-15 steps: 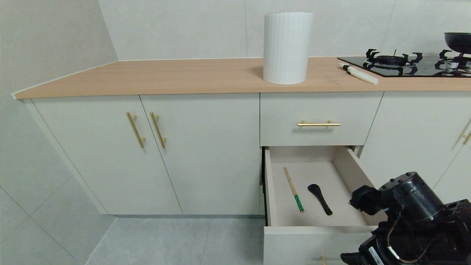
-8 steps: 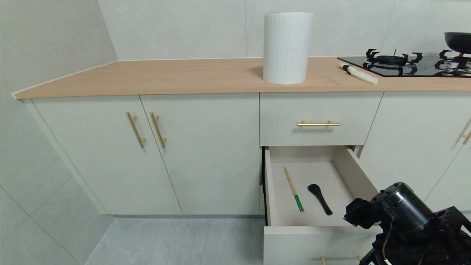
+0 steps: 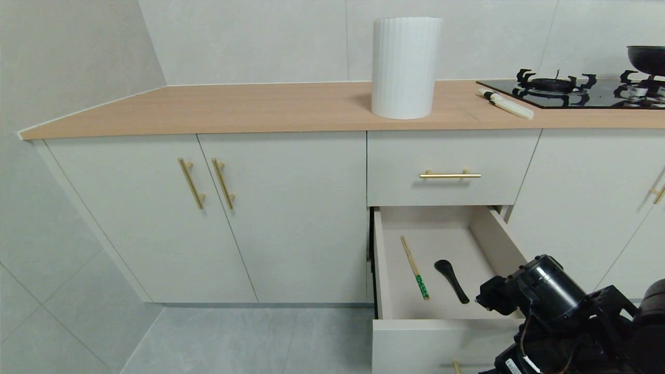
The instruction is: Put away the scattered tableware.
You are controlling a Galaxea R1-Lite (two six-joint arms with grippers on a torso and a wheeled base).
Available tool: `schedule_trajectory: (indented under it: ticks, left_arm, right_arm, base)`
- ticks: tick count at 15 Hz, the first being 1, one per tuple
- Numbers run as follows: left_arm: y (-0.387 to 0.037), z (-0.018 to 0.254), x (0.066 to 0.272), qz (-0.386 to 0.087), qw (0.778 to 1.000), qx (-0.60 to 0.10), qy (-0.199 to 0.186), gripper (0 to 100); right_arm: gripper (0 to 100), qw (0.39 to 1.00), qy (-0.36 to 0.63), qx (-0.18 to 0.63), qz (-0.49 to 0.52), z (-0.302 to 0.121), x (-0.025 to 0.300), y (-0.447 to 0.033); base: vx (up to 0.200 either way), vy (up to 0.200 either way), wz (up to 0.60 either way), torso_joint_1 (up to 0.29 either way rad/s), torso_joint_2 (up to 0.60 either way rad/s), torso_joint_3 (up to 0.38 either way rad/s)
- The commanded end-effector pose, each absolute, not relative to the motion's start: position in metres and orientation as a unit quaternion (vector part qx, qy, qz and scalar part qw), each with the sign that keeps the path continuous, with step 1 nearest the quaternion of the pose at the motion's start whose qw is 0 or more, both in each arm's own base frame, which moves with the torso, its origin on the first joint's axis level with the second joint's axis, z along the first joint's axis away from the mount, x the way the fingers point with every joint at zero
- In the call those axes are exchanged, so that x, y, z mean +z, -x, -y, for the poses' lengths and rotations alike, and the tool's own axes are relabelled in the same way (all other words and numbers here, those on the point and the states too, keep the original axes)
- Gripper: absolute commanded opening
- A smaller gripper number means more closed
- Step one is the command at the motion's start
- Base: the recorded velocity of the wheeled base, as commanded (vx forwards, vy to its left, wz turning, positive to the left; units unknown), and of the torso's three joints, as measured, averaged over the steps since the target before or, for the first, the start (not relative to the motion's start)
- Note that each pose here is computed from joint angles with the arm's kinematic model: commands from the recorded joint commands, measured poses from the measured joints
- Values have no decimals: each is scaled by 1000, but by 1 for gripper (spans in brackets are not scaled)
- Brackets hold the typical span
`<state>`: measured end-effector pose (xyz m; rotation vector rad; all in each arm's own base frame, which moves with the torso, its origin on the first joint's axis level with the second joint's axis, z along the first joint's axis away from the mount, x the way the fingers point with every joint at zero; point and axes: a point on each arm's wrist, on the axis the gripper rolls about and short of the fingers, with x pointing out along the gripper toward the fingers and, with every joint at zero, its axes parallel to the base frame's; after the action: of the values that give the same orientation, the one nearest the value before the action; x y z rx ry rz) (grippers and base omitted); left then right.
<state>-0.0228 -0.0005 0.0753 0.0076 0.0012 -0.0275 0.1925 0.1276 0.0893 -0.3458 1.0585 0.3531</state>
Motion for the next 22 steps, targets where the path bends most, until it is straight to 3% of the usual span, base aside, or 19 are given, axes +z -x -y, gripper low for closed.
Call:
schedule_trajectory:
  ticks: [1,9,22]
  left_arm:
    - [23,1,75,-1,1000,-14,-4,100]
    - [23,1,75,-1,1000,-14,-4,100]
    - [23,1,75,-1,1000,-14,-4,100]
  right_arm:
    - [100,835,161,153,-504,-133,84,-201]
    - [100,895,73,69,-434,-152,58,-244]
    - [100,954,-6,-33,-297,-134,30,-314]
  base:
    - [0,0,0,0,0,0]
    - [0,0,0,0,0,0]
    - [0,0,0,0,0,0]
